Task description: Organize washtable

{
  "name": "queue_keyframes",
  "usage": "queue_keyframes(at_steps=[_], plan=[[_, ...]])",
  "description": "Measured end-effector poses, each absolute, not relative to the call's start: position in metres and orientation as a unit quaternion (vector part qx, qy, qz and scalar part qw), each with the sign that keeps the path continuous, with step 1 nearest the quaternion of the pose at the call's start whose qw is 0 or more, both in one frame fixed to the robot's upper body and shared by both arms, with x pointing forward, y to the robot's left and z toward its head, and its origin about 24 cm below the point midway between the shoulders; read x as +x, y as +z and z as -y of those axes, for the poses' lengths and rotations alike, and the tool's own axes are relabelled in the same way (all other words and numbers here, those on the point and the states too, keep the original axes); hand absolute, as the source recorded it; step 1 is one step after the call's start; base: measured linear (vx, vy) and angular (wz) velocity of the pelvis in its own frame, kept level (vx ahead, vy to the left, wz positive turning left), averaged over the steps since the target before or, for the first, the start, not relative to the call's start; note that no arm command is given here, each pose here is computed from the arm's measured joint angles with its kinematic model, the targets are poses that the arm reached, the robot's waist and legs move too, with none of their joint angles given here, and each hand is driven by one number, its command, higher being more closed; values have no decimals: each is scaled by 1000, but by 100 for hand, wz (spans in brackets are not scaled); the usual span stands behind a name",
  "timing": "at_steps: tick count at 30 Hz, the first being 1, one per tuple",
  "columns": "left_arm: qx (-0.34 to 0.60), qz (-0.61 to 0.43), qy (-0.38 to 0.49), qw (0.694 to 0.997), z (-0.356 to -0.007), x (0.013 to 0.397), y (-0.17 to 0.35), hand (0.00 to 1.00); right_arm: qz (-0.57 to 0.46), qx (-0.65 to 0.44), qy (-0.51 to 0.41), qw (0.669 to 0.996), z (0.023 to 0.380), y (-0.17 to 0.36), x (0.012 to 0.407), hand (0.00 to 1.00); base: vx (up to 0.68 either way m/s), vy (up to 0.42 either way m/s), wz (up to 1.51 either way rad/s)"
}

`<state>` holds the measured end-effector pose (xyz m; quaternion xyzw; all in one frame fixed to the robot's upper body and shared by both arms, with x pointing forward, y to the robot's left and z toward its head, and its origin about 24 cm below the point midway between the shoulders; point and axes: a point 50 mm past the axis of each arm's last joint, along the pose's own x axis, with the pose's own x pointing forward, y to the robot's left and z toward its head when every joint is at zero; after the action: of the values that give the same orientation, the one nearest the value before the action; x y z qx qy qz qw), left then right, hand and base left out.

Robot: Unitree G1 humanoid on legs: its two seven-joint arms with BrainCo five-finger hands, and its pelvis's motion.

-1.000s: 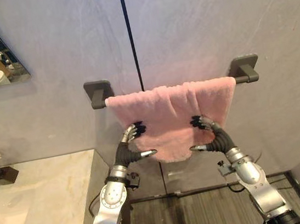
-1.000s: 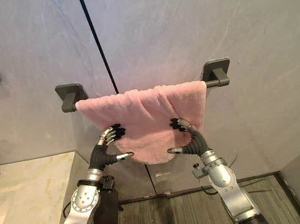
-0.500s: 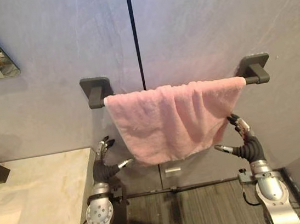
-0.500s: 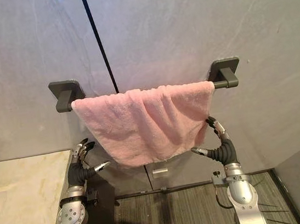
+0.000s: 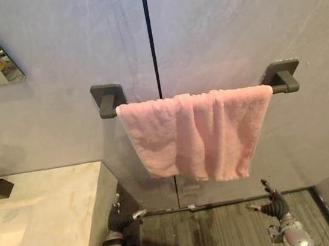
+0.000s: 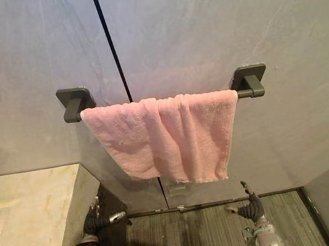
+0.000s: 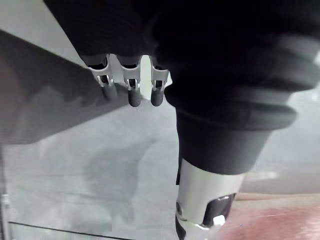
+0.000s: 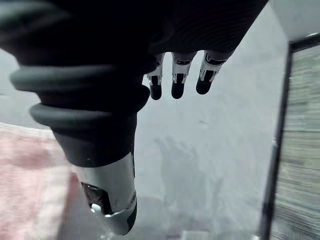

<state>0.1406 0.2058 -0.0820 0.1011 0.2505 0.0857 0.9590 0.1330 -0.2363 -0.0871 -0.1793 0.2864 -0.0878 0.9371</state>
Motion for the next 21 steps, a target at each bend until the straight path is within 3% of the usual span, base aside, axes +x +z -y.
queue_keyframes(at_steps=[4, 16, 21], plan=[[99, -312, 87, 941, -207, 123, -103, 0, -338, -170, -65, 924, 229, -106, 124, 0, 3, -1, 2], [100, -371, 89, 919, -210, 101, -122, 0, -370, -153, -59, 915, 225, -119, 117, 0, -25, -4, 0], [105, -353, 90, 925, -213, 113, -117, 0, -335, -158, -54, 927, 223, -110, 145, 0, -62, 14, -19]])
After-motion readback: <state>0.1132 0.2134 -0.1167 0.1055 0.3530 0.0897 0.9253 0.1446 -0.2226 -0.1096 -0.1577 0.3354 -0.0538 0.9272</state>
